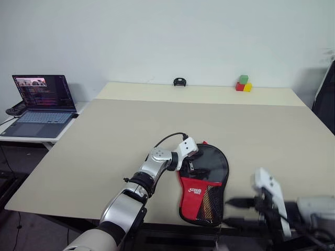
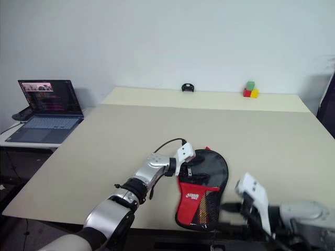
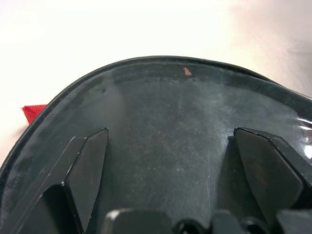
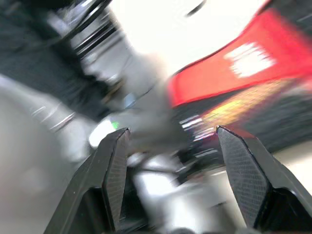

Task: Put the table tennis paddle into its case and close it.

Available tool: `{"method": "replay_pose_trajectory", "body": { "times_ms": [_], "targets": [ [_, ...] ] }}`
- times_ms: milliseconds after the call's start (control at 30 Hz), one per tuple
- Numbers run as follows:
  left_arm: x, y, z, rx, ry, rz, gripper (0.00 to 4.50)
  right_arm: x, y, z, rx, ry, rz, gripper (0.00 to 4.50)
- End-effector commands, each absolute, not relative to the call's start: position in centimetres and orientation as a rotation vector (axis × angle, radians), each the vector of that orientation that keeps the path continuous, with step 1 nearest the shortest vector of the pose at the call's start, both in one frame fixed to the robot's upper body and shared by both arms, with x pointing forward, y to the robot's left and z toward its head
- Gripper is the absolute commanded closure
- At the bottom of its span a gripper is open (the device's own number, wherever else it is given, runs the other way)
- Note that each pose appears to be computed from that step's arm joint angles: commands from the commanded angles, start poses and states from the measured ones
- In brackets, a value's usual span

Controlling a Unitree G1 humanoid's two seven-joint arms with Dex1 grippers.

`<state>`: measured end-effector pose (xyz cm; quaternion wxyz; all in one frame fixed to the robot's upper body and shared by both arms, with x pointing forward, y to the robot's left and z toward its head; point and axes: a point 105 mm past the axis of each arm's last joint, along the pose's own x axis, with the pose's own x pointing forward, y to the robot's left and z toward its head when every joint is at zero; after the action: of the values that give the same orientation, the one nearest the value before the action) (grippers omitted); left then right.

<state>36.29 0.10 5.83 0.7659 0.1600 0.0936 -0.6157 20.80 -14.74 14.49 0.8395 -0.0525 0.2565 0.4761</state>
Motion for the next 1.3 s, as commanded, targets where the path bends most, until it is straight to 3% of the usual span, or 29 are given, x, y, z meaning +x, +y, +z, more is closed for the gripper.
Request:
{"method": "replay_pose_trajectory", "body": {
  "times_ms": [33, 267, 433, 667, 967, 1133, 1300],
  "targets": [
    [34.5, 2.1, 1.4, 0.386, 0.382, -1.357, 0.0, 24.4, -16.9, 16.5, -0.184, 0.387, 0.915, 1.42],
    [35.2, 1.6, 4.7, 0.375, 0.252, -1.362, 0.0, 28.4, -18.8, 16.2, -0.209, 0.225, 0.82, 1.42],
    [35.3, 1.4, 10.5, 0.375, 0.045, -1.362, 0.0, 31.0, -19.6, 16.3, -0.167, 0.151, 0.828, 1.42],
    [34.6, 4.8, 16.5, 0.284, -0.088, -1.204, 0.0, 33.8, -21.5, 16.0, -0.156, 0.117, 0.788, 1.42],
    [33.0, 11.2, 15.8, 0.227, -0.038, -0.95, 0.0, 35.0, -24.0, 15.4, -0.125, 0.152, 0.756, 1.42],
    [33.2, 12.4, 15.1, 0.271, -0.005, -0.865, 0.0, 36.1, -27.7, 13.6, -0.145, 0.251, 0.656, 1.42],
    [33.7, 12.2, 14.3, 0.296, 0.016, -0.867, 0.0, 36.1, -28.0, 13.6, -0.16, 0.253, 0.661, 1.42]
  ]
}}
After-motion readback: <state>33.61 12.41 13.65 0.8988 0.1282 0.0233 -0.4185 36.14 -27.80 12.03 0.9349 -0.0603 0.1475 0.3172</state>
